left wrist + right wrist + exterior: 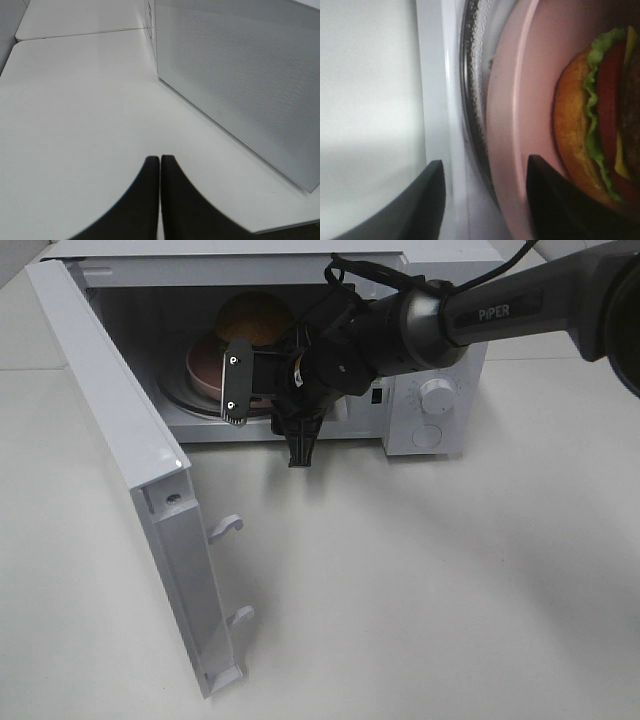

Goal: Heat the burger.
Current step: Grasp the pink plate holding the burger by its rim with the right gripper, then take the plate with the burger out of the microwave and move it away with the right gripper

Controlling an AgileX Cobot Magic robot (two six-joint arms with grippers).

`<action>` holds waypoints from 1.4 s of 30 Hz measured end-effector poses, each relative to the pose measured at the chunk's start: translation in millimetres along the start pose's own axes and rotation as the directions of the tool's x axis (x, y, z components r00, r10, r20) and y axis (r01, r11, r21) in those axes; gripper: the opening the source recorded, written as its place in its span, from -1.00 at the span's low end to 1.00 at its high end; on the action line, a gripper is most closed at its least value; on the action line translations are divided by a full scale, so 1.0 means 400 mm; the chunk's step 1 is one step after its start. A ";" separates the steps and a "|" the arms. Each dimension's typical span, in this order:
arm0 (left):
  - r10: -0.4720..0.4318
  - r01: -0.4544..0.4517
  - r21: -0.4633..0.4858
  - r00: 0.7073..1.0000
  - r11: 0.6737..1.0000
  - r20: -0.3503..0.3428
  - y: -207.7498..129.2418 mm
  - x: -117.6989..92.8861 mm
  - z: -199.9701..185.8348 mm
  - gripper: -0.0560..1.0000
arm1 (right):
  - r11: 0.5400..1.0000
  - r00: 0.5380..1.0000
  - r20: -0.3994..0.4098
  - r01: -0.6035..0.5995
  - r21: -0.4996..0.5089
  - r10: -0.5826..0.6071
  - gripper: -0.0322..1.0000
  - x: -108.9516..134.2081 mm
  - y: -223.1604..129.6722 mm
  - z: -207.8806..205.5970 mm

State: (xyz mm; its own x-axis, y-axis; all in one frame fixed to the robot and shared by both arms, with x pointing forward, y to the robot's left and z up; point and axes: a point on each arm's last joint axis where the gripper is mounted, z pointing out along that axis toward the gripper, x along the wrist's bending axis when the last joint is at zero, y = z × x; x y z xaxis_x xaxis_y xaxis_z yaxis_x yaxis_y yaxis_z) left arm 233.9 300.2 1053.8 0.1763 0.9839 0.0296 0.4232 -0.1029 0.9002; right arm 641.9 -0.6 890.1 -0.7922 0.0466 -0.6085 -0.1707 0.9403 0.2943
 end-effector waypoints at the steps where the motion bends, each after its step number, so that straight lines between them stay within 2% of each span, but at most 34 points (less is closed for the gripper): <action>1: 0.000 0.000 0.000 1.000 1.000 0.000 0.000 0.000 0.000 -0.89 | 1.000 1.000 0.000 0.000 0.000 0.000 -0.09 0.000 0.000 0.000; 3: 0.000 0.000 0.000 1.000 1.000 0.000 0.000 0.000 0.000 -0.89 | 1.000 1.000 0.003 0.001 -0.001 -0.001 -0.25 -0.003 0.001 -0.001; 4: 0.000 0.000 0.000 1.000 1.000 0.000 0.000 0.000 0.000 -0.89 | 1.000 1.000 0.003 0.001 -0.001 -0.001 -0.25 -0.003 0.001 -0.001; 6: 0.000 0.000 0.000 1.000 1.000 0.000 0.000 0.000 0.000 -0.89 | 1.000 1.000 0.006 0.001 -0.005 -0.001 -0.44 -0.004 0.004 -0.001; 7: 0.000 0.000 0.000 1.000 1.000 0.000 0.000 0.000 0.000 -0.89 | 1.000 1.000 0.006 0.001 -0.005 -0.001 -0.44 -0.004 0.004 -0.001; 9: 0.000 0.000 0.000 1.000 1.000 0.000 0.000 0.000 0.000 -0.89 | 1.000 1.000 0.005 0.010 -0.001 -0.010 -0.64 -0.004 0.003 -0.002; 14: 0.000 0.000 0.000 1.000 1.000 0.000 0.000 0.000 0.000 -0.89 | 1.000 1.000 -0.013 0.011 0.018 -0.011 -0.72 0.001 0.002 -0.003; 30: 0.000 0.000 0.000 1.000 1.000 0.000 0.000 0.000 0.000 -0.89 | 0.999 0.999 -0.034 0.020 0.045 -0.018 -0.74 -0.004 0.008 -0.026; 35: 0.000 0.000 0.000 1.000 1.000 0.000 0.000 0.000 0.000 -0.89 | 0.991 0.991 -0.062 0.119 0.065 -0.115 -0.74 -0.004 0.003 -0.055; 42: 0.000 0.000 0.000 1.000 1.000 0.000 0.000 0.000 0.000 -0.89 | 0.987 0.987 -0.063 0.151 0.063 -0.147 -0.74 -0.014 0.004 -0.103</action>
State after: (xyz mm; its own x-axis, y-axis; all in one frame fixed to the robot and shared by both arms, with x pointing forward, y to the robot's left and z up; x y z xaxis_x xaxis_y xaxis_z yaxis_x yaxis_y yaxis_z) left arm 233.9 300.2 1053.8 0.1763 0.9839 0.0296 0.4232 -0.1029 0.9002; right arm 621.8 -13.4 924.4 -0.7937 -0.1135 -0.5976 -0.2513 0.9559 0.1521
